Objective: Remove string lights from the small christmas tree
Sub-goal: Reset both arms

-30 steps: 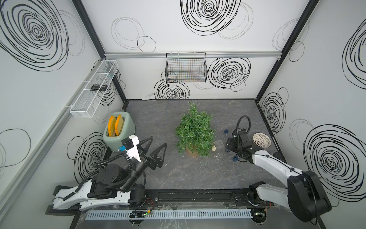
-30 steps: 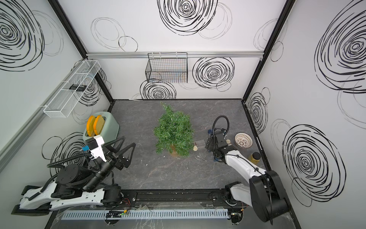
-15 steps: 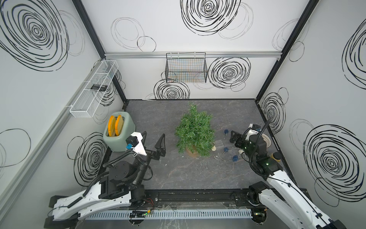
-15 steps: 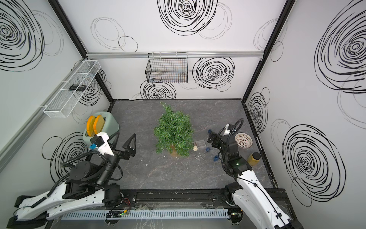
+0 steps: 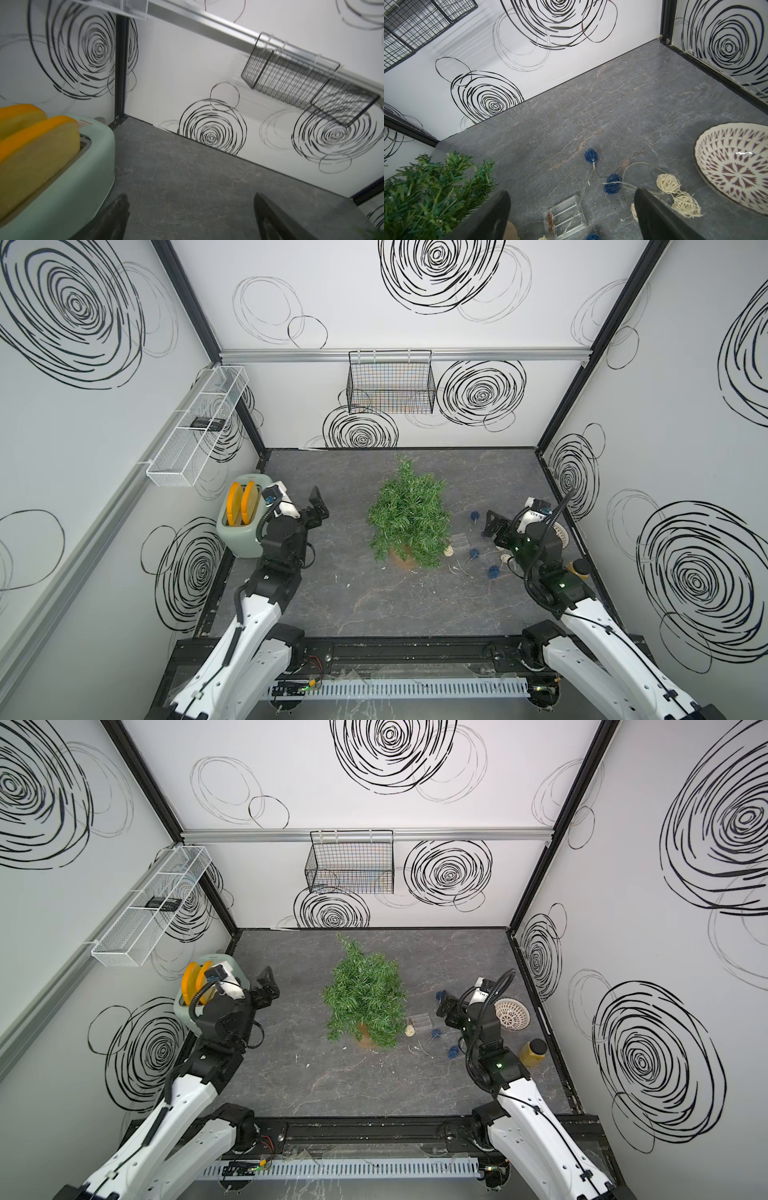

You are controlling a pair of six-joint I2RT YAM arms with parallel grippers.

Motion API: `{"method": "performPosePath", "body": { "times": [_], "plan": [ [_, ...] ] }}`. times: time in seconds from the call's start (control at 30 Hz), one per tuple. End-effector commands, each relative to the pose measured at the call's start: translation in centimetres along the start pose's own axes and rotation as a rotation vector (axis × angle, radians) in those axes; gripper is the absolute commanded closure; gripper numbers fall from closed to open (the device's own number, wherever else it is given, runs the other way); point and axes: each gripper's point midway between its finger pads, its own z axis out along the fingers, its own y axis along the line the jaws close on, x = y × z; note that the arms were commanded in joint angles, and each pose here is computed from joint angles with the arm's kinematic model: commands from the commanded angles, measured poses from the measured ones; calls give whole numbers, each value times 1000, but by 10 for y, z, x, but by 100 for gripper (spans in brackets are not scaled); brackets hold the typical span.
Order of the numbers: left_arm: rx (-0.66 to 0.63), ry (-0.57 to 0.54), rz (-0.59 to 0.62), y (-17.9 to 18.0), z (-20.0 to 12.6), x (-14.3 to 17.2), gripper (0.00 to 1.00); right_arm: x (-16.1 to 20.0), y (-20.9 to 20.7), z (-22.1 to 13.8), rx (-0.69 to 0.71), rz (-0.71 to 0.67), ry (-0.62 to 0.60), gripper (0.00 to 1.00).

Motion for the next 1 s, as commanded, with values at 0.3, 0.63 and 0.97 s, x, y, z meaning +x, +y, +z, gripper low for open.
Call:
{"method": "performPosePath", "body": {
  "times": [0.3, 0.63, 0.97],
  "plan": [
    [37, -86, 284, 18, 35, 51, 4, -18, 0, 0, 25, 26, -60, 3],
    [70, -74, 335, 34, 52, 93, 4, -16, 2, 8, -40, -23, -98, 3],
    [48, -105, 318, 39, 49, 89, 4, -46, -20, 13, 56, -103, -325, 3]
  ]
}}
